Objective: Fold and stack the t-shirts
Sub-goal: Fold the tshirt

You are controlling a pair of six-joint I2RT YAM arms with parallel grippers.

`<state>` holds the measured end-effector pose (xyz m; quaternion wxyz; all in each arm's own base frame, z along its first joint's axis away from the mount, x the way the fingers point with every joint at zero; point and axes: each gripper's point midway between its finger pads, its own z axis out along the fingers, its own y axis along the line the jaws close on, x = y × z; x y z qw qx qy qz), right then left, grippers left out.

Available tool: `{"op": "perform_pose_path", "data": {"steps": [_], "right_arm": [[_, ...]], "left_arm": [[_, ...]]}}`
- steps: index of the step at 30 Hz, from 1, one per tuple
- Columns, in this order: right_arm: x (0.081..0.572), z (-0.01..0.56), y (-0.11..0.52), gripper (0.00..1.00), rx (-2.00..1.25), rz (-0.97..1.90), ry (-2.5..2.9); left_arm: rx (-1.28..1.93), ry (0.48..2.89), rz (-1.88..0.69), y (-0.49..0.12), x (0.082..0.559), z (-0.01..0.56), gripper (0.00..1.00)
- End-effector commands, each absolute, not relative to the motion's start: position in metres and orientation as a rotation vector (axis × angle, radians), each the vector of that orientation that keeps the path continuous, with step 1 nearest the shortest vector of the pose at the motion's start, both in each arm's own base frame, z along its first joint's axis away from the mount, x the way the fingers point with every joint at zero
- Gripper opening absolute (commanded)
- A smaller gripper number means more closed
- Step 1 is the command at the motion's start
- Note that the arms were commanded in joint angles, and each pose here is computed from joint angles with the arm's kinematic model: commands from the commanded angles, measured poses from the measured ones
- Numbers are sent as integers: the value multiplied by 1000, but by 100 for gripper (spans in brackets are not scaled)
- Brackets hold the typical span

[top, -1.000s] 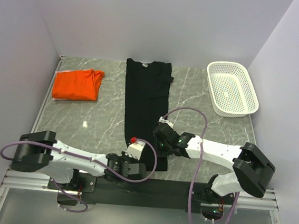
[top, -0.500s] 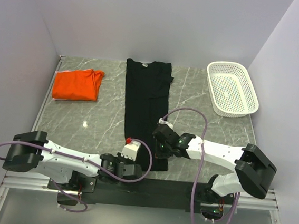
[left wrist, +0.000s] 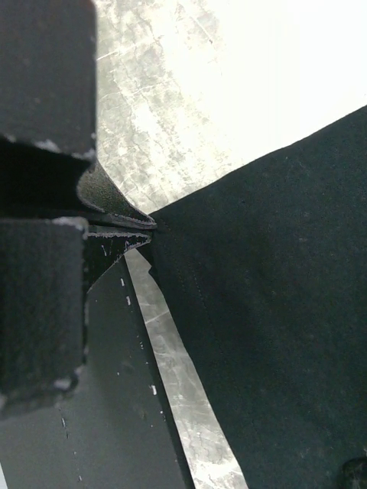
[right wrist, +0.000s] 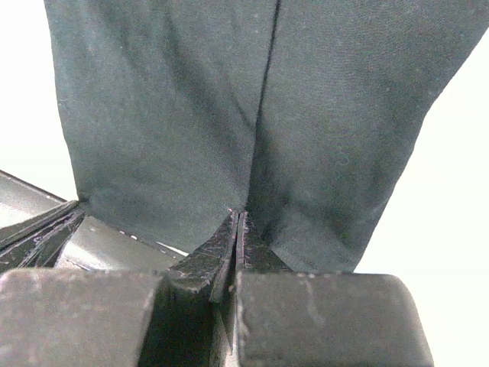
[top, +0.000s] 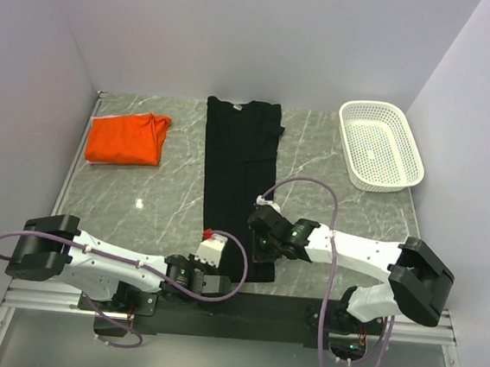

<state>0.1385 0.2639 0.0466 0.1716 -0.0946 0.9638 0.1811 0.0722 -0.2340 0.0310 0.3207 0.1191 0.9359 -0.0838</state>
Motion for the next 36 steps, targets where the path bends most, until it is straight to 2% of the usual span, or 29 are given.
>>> {"op": "perform_pose_path", "data": {"steps": [1,4,7,8,10,11,12,13,14,17,21,26,33,36], "right_arm": [[140,49,271,0,-263,525,2735],[140,44,270,0,-263,507,2744],[141,40,268,1,-260,481,2749],[141,38,267,3,-260,471,2753],[142,39,266,16,-255,466,2748],[143,39,265,23,-247,457,2743],[145,44,265,34,-242,468,2726],[147,48,264,38,-236,465,2711],[148,55,262,52,-227,474,2691],[151,72,254,63,-200,473,2647],[147,81,240,67,-155,475,2624],[136,64,222,68,-100,454,2653],[121,38,208,69,-51,446,2709],[118,33,206,70,-33,457,2716]], "left_arm": [[302,2489,-269,-242,63,39,1],[325,2497,-276,-244,59,40,1],[336,2504,-296,-246,55,42,15],[333,2503,-315,-247,53,45,27],[331,2505,-322,-246,52,48,38],[313,2502,-349,-246,52,54,46],[308,2499,-353,-245,52,56,49],[287,2488,-392,-245,53,64,54],[267,2485,-411,-245,53,67,57],[176,2451,-497,-243,59,82,67],[20,2438,-600,-237,69,83,75],[-169,2436,-743,-230,85,72,76],[-213,2425,-779,-233,94,68,79],[-198,2465,-720,-232,94,53,79]]}}
